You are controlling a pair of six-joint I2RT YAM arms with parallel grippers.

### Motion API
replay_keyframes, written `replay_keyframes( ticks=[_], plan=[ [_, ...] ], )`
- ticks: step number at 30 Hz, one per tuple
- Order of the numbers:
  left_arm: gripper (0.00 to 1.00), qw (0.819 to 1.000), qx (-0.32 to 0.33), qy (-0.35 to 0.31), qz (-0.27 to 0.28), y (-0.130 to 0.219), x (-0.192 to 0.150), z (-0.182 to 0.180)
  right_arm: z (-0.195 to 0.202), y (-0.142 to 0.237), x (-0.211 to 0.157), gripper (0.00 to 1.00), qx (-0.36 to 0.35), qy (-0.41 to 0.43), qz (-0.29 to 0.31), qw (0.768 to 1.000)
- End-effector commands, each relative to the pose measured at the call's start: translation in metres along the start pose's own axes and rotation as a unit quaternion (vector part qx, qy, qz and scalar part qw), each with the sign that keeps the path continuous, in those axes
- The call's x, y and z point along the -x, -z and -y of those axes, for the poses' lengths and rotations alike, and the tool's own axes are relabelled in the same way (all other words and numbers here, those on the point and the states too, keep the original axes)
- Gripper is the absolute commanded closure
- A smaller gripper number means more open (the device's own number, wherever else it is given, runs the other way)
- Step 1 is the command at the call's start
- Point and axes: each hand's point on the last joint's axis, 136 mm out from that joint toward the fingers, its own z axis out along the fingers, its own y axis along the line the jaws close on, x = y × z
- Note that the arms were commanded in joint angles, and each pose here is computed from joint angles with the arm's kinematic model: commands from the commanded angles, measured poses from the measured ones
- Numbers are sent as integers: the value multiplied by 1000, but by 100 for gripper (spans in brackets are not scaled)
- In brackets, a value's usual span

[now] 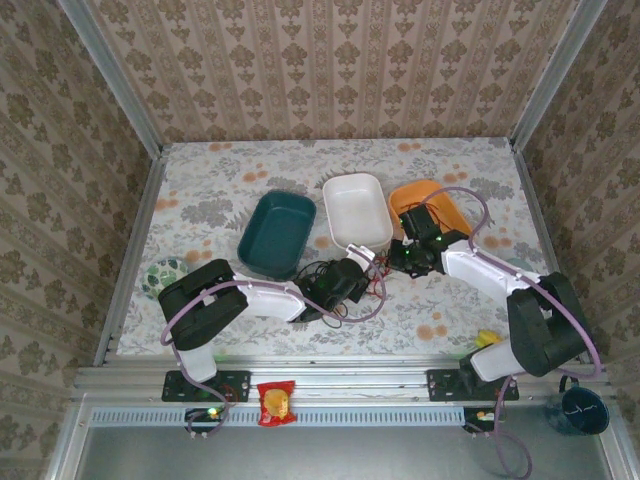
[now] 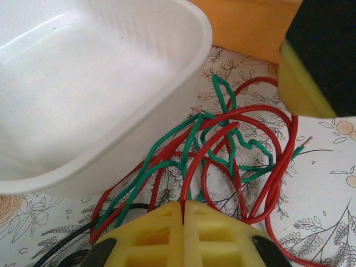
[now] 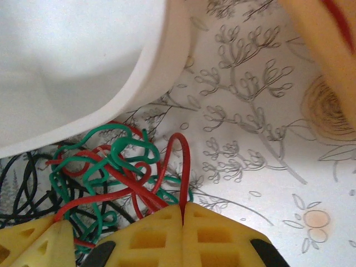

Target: Untangle the cables

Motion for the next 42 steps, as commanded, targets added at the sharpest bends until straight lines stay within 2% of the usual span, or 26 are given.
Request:
replay_keyframes(
  ticks=[1,11,17,26,33,39,42],
  plan=[
    [100,1000,12,13,5,2,3,-8,17,21,14,99,-35,-17,52,998],
    [100,999,29,22,-10,-1,-4,-16,41,97,62,100,-74,-43,210,974],
    [100,999,33,22,-17,-3,-7,-18,37,166,99,100,-56,-46,326,943],
    [100,999,32,20,-22,-5,-7,-17,53,265,138,100,-42,-97,447,888],
    [100,999,34,20,-24,-5,-8,-18,65,306,148,100,-54,-114,491,862],
    [100,999,38,21,-25,-4,-9,-19,62,313,153,100,-33,-108,496,861],
    [100,998,44,24,-26,0,-11,-23,70,321,152,100,-40,-122,506,853]
  ],
)
